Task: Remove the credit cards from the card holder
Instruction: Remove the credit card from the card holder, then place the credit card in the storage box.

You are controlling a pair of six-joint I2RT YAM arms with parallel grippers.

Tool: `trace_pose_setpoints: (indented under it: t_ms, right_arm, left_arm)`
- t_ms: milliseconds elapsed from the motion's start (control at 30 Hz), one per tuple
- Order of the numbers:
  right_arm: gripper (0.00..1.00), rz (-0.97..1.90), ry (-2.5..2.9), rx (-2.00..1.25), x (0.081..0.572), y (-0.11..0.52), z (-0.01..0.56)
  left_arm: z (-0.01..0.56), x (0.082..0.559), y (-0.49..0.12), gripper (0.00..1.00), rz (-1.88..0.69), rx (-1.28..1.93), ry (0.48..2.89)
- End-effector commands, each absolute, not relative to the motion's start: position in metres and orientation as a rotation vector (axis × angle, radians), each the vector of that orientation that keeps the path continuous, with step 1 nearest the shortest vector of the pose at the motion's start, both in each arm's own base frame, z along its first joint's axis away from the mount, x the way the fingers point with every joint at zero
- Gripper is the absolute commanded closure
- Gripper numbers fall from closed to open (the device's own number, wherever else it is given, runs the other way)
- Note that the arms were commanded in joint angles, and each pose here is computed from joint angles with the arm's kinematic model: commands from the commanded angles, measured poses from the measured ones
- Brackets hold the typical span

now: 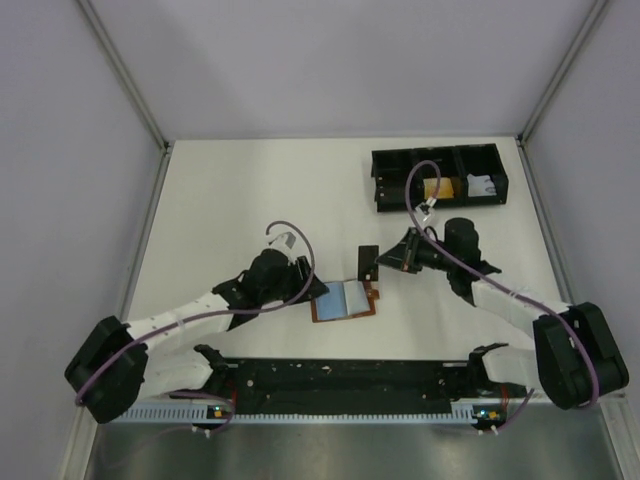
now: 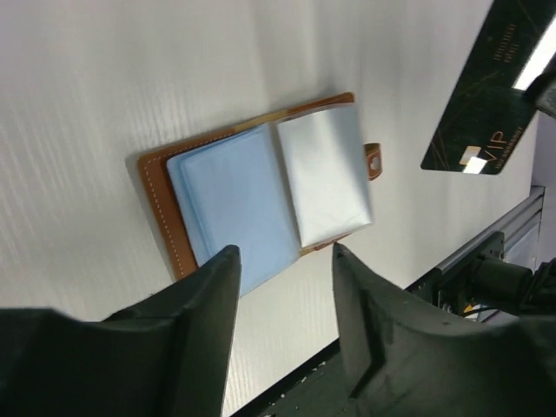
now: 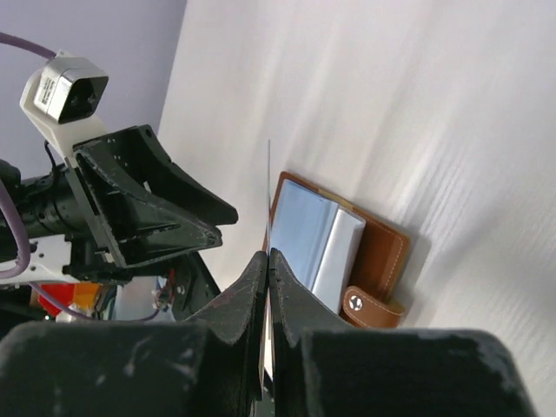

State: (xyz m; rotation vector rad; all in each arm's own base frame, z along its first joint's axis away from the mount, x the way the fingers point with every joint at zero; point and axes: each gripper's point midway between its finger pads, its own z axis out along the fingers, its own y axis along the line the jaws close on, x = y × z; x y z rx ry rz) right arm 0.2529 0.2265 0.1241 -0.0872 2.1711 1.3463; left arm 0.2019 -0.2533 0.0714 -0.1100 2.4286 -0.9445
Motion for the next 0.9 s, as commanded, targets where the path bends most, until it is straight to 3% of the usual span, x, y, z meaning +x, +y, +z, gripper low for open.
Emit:
trace_pose_setpoints:
  t_ms: [0, 167, 300, 567, 867]
  right_arm:
    - [1.0, 1.314, 2.006, 0.02, 0.269, 0.219, 0.162]
    - [1.0, 1.182, 1.862, 0.214, 0.298, 0.197, 0.188]
    - [1.0, 1.027, 1.776, 0.404, 0.326, 0.169, 0.197]
    - [1.0, 0.794, 1.556, 0.737, 0.387, 0.118, 0.22]
    - [1.0, 0.668, 1.421, 0.975, 0.474, 0.106, 0.204]
  left_arm:
    - [0.111, 0.216, -0.247, 0.43, -0.964, -0.122, 2.26]
    - [0.158, 0.228, -0.229, 0.17, -0.933, -0.145, 2.076]
    - [0.201, 0.239, -0.194, 0.01, -0.714, -0.121, 2.004]
    - [0.291, 0.273, -0.12, 0.02, -0.264, -0.016, 1.867]
    - [0.27, 0.287, -0.07, 0.02, -0.068, -0.134, 1.82]
